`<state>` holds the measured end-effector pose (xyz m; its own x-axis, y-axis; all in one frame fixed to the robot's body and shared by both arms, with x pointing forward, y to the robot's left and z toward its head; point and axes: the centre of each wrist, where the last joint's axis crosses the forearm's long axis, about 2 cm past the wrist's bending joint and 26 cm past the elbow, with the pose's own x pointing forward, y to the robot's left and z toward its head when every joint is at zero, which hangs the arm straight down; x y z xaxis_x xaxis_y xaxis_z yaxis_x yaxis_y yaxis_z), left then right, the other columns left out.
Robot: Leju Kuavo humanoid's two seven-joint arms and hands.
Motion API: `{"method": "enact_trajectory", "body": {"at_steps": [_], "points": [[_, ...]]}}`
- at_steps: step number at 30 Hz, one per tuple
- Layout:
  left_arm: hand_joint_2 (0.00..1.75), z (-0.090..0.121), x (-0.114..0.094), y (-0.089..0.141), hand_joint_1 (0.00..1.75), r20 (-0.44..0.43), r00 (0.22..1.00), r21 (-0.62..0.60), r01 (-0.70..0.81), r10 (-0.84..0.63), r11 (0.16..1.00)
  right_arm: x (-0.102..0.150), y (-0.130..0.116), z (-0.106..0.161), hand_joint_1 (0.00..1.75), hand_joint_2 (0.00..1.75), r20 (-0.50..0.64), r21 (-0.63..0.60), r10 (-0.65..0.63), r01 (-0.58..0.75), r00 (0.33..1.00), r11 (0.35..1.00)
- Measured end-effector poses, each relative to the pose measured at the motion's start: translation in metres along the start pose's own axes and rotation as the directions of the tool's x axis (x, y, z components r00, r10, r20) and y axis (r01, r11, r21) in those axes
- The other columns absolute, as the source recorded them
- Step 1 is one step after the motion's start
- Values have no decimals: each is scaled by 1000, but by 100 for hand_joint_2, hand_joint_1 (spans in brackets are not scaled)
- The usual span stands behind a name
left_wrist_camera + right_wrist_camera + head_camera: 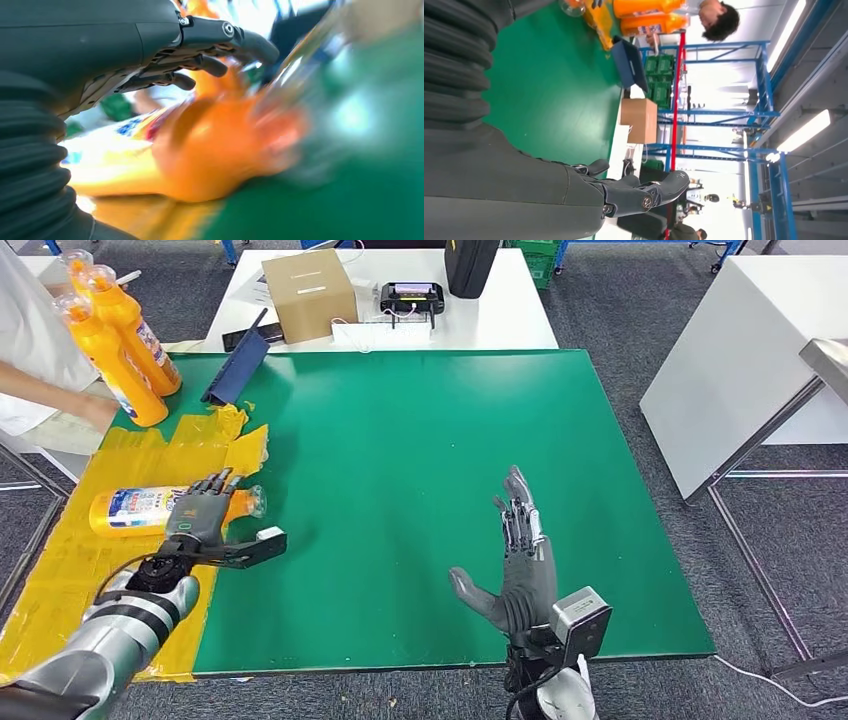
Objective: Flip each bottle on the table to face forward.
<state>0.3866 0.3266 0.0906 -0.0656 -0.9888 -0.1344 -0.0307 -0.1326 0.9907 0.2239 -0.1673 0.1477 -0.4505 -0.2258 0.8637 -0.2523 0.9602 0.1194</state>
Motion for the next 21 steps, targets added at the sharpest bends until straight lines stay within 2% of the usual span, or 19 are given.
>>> {"method": "enact_trajectory", "body": {"at_steps": [2, 5, 7, 8, 9, 11, 13, 16, 21], "points": [[175, 7, 9, -3, 0, 33, 995, 90, -96, 94, 991, -1, -1, 2, 0, 175, -5, -10, 17, -17, 1000, 1000], [175, 10, 12, -4, 0, 45, 991, 118, -130, 125, 985, -1, -1, 4, 0, 175, -8, -13, 22, -23, 1000, 1000], [175, 16, 21, -4, 0, 74, 978, 158, -204, 195, 966, -1, -1, 6, 0, 175, -9, -19, 35, -35, 999, 999], [175, 26, 38, 0, 0, 136, 934, 199, -354, 331, 914, -1, -2, 11, 0, 175, -9, -33, 67, -67, 998, 997], [175, 41, 56, 5, 0, 213, 853, 236, -517, 476, 823, -1, -4, 15, 0, 175, -7, -47, 106, -106, 994, 993], [175, 74, 85, 23, 0, 376, 621, 248, -783, 688, 571, -1, -7, 25, 0, 175, -3, -71, 180, -180, 984, 981], [175, 91, 96, 33, 0, 443, 513, 225, -857, 735, 463, 0, -9, 28, 0, 175, -4, -79, 202, -201, 979, 976], [175, 109, 104, 45, 0, 496, 450, 223, -892, 743, 392, 1, -10, 31, 0, 175, -7, -82, 215, -214, 977, 973], [175, 119, 107, 57, 0, 545, 400, 213, -916, 737, 340, 1, -12, 32, 0, 175, -6, -81, 222, -222, 975, 972]]}}
